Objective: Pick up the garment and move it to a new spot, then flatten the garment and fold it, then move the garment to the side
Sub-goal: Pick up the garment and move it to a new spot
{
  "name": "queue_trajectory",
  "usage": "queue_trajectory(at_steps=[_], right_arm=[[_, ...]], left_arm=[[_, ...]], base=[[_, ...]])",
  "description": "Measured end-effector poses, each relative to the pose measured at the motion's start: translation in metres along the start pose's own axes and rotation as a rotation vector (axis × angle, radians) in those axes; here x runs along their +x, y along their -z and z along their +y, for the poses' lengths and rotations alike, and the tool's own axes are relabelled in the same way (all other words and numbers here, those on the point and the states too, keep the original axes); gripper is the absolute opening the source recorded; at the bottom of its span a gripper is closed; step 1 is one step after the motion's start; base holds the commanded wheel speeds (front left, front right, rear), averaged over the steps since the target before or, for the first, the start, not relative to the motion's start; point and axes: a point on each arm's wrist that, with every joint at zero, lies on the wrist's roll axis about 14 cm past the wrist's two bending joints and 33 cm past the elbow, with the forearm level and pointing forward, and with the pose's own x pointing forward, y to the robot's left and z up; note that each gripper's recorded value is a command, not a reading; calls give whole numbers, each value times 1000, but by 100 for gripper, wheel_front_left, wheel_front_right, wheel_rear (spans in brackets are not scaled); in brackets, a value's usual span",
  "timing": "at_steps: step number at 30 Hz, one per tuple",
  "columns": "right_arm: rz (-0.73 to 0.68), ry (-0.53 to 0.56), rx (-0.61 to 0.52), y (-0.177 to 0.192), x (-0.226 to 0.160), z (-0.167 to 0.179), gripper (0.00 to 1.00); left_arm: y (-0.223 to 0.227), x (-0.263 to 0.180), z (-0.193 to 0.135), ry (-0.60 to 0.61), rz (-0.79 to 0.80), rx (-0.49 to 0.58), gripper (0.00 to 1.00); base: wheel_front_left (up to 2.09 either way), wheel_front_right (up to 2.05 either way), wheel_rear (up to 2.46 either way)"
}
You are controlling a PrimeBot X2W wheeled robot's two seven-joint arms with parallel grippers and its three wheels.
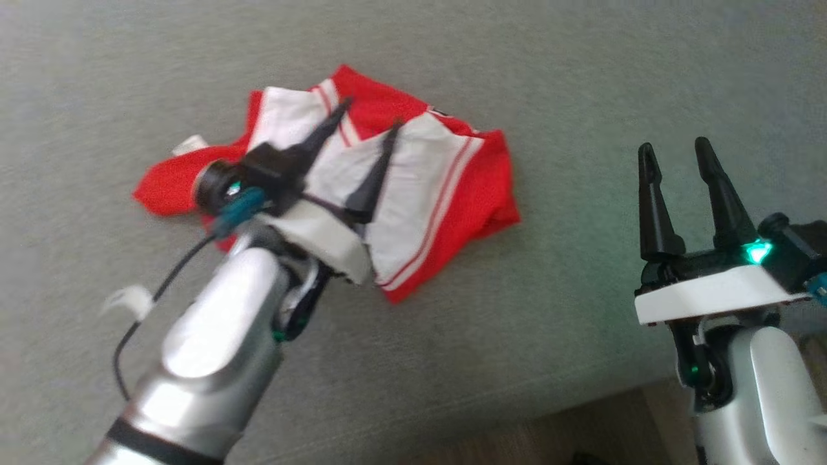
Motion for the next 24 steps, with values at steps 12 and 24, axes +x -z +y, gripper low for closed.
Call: queue_trajectory(at_steps=[12, 24], right_arm=[[7, -179, -20, -6, 18, 62, 100], [5, -227, -30, -14, 3, 79, 100]], left_arm=[[-40, -130, 130, -541, -52, 124, 100], [-48, -196, 118, -637, -61, 148, 100]], base=[[0, 0, 0], [0, 0, 0]])
